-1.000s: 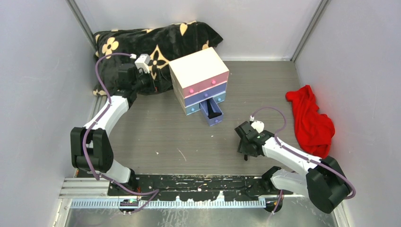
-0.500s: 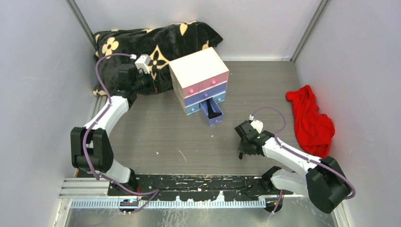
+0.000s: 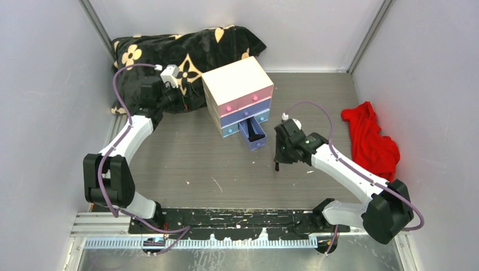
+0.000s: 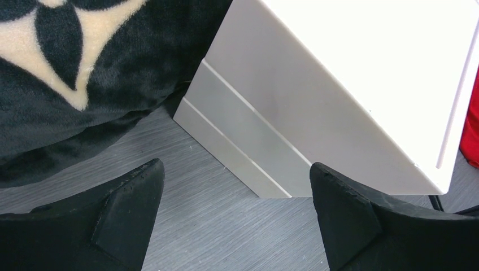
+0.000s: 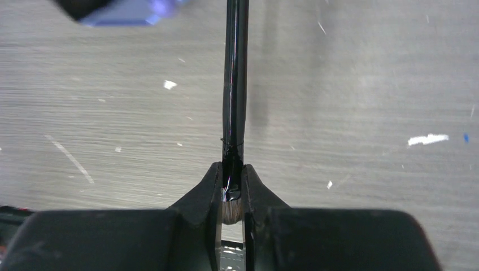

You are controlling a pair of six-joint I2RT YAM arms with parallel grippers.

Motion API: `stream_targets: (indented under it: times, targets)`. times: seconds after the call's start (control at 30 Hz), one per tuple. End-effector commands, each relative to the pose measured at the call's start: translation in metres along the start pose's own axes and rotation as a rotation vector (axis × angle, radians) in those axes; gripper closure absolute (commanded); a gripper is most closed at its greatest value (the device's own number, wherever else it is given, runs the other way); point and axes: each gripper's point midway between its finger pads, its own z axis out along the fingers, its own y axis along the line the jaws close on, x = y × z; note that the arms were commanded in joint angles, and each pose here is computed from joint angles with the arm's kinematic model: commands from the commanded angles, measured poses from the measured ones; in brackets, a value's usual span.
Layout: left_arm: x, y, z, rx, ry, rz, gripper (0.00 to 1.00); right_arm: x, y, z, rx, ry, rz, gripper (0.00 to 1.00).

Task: Organize the makeup
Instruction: Pick up the makeup brush from the center of the board, then place the makeup brush in the drawer.

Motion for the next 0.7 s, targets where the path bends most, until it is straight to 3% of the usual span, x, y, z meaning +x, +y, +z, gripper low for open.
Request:
stream_targets:
  times: [0.0, 0.27, 0.5, 0.67]
  targets:
    - [-0.031, -0.014, -0.013, 0.017, -0.099, 0.062, 0.0, -0.044, 0.041, -0.022, -0.132, -0.074, -0.119, 0.99]
    - [-0.037, -0.015, -0.018, 0.007, -0.11, 0.072, 0.0, -0.064, 0.093, -0.012, -0.284, -0.024, -0.158, 0.99]
    - [-0.037, -0.013, -0.019, -0.006, -0.107, 0.083, 0.0, -0.058, 0.109, -0.005, -0.344, 0.044, -0.15, 0.99]
    - [-0.039, -0.015, -0.02, -0.003, -0.111, 0.085, 0.0, -0.071, 0.118, -0.009, -0.367, 0.024, -0.139, 0.99]
